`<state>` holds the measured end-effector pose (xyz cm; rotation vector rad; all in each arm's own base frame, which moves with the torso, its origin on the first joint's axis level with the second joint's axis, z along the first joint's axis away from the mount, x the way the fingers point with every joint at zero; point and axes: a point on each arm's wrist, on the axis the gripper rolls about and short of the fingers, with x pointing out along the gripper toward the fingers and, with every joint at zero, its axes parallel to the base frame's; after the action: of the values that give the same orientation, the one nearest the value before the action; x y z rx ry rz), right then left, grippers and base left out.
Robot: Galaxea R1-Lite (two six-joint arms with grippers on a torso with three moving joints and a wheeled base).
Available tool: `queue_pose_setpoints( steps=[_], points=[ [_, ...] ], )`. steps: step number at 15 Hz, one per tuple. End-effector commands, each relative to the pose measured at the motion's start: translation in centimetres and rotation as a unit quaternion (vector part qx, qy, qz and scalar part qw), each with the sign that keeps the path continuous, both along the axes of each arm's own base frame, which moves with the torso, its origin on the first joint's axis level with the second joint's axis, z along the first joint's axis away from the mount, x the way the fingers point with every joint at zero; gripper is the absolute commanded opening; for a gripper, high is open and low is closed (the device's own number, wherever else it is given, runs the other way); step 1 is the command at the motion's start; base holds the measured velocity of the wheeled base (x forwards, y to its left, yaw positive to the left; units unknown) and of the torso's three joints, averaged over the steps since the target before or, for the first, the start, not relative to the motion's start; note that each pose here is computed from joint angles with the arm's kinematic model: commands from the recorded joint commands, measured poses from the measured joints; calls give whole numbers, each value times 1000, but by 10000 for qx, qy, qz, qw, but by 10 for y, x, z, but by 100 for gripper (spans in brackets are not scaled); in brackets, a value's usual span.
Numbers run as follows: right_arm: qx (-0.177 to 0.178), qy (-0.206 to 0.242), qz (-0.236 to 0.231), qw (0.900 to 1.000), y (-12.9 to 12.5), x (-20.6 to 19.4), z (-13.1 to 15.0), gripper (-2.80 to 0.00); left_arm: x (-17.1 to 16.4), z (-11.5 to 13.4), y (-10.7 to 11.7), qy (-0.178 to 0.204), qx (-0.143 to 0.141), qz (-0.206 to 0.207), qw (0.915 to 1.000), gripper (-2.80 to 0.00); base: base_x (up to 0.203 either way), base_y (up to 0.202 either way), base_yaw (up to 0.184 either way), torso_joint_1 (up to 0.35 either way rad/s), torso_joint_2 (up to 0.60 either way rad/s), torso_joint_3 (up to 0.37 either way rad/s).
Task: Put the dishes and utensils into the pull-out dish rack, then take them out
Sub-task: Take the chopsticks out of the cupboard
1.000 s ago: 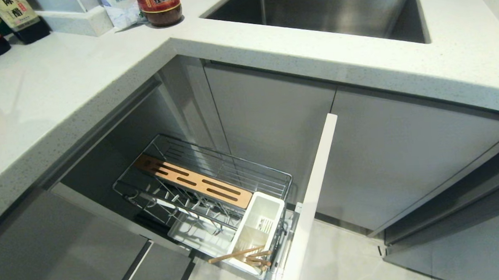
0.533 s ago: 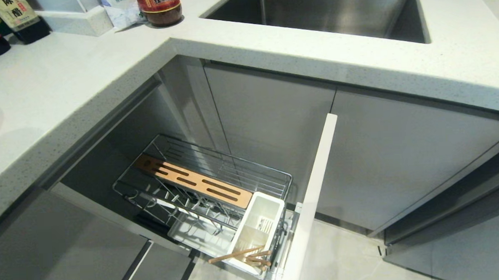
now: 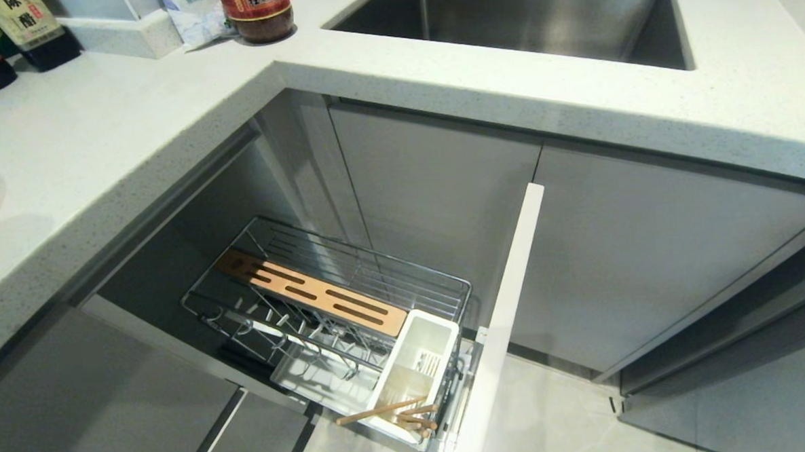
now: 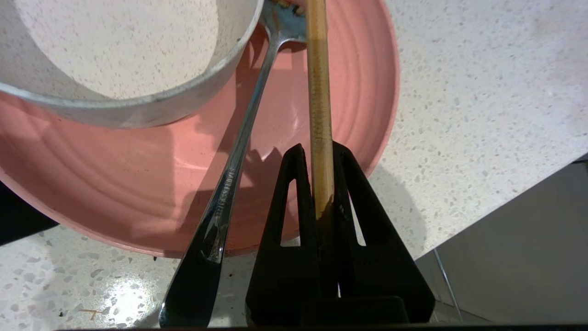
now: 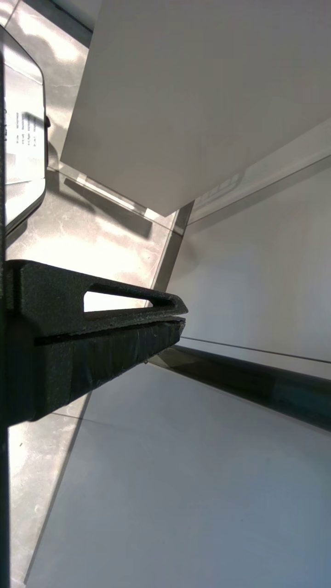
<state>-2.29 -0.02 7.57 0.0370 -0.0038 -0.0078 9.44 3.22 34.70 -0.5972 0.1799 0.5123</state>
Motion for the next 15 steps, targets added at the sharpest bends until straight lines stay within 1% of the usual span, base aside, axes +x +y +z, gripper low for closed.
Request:
queue_pose_setpoints(
  steps=[1,6,9,10,15],
  points=[
    [6,3,1,10000,0,0,0,-280,4,-3,2,87,-48,32,9999,-280,0,0,0,0,0,0],
    [7,3,1,10000,0,0,0,-280,10,-6,5,180,-120,24,9998,-280,0,0,0,0,0,0],
    [-1,3,1,10000,0,0,0,-280,17,-9,8,275,-223,52,9994,-280,0,0,0,0,0,0],
    [-1,3,1,10000,0,0,0,-280,19,-9,9,285,-256,5,9993,-280,0,0,0,0,0,0],
    [2,3,1,10000,0,0,0,-280,19,-11,9,304,-289,-18,9991,-280,0,0,0,0,0,0]
  ],
)
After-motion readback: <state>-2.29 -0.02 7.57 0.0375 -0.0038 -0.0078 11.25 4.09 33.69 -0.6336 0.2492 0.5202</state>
